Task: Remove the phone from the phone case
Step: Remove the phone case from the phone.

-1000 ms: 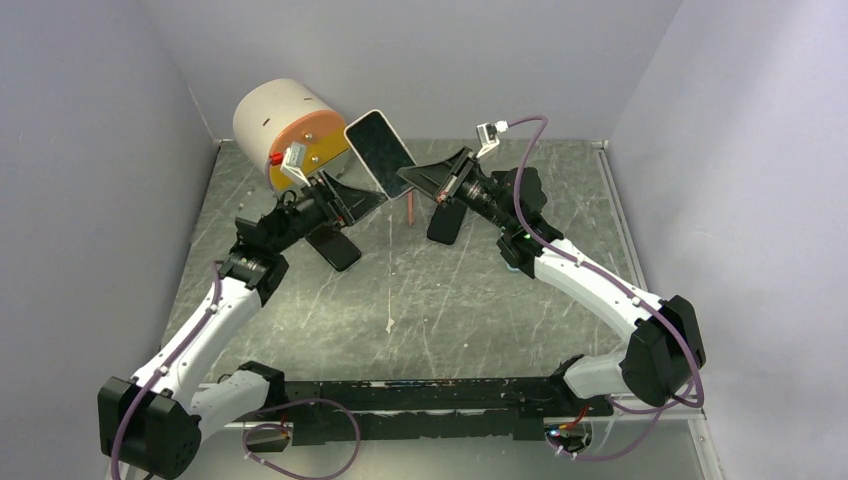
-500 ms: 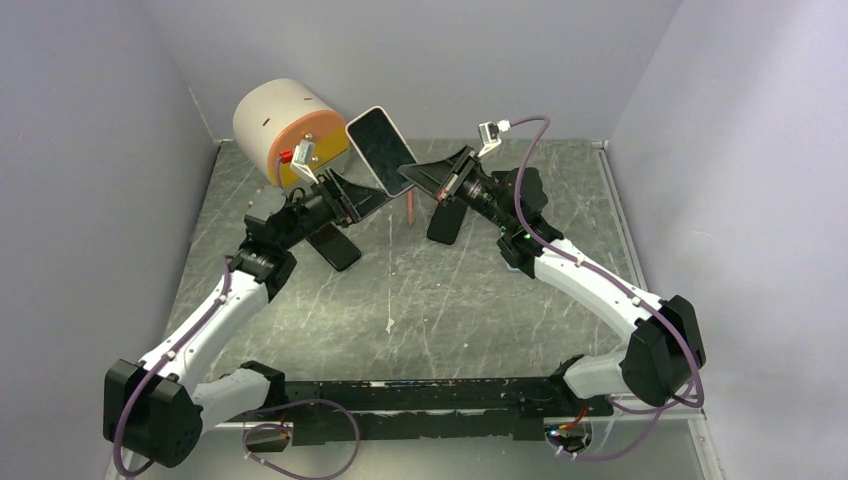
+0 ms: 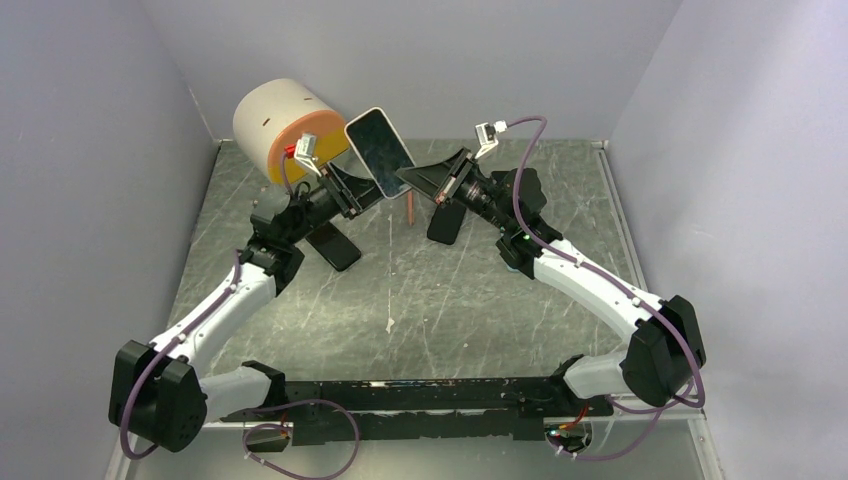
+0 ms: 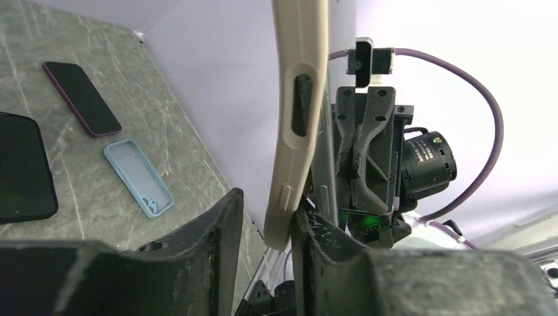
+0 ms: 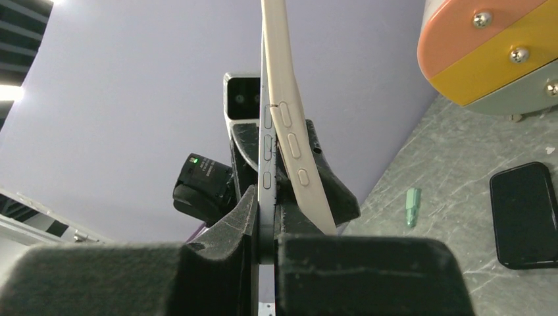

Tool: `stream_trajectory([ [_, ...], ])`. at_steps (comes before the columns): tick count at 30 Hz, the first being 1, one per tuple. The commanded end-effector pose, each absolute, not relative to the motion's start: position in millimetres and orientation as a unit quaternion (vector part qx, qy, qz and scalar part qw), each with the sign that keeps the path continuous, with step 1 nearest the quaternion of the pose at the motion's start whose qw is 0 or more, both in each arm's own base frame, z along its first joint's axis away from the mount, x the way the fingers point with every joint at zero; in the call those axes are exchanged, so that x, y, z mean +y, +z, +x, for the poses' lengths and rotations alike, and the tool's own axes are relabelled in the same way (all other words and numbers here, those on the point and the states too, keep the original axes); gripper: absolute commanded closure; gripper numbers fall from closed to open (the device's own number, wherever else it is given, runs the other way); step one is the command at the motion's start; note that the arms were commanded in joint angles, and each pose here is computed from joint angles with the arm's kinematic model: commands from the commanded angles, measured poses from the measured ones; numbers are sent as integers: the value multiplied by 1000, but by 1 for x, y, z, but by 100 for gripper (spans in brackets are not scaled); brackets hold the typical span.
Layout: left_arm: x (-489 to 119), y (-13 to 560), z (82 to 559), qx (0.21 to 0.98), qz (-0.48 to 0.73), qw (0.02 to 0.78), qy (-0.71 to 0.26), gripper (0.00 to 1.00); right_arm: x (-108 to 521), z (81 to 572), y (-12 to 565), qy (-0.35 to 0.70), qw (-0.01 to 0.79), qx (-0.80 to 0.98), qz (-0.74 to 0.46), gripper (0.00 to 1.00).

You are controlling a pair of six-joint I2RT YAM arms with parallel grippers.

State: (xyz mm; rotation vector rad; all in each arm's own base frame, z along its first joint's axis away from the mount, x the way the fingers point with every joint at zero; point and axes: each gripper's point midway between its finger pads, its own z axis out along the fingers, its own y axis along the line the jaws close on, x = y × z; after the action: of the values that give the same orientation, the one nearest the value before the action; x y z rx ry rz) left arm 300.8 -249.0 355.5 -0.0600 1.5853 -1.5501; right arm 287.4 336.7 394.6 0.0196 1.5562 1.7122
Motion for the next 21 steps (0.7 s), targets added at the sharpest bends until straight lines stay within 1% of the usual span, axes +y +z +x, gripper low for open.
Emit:
stream_trajectory([
  [1, -237, 411, 306, 578, -25, 514, -633, 70, 341, 247, 415, 702, 387, 595, -70, 100],
  [4, -234, 409, 310, 581, -35, 523, -623, 85, 341, 247, 409, 694, 387, 603, -72, 100],
  [8, -225, 403, 320, 594, -53, 545, -589, 96, 336, 246, 402, 682, 391, 614, -73, 100],
  [9, -221, 400, 324, 602, -60, 552, -574, 97, 334, 246, 401, 679, 393, 616, -72, 100],
  [15, -191, 372, 346, 650, -103, 596, -460, 97, 322, 247, 399, 667, 405, 622, -70, 100],
  [21, -167, 345, 357, 688, -99, 625, -355, 97, 309, 248, 397, 655, 412, 630, -70, 100],
])
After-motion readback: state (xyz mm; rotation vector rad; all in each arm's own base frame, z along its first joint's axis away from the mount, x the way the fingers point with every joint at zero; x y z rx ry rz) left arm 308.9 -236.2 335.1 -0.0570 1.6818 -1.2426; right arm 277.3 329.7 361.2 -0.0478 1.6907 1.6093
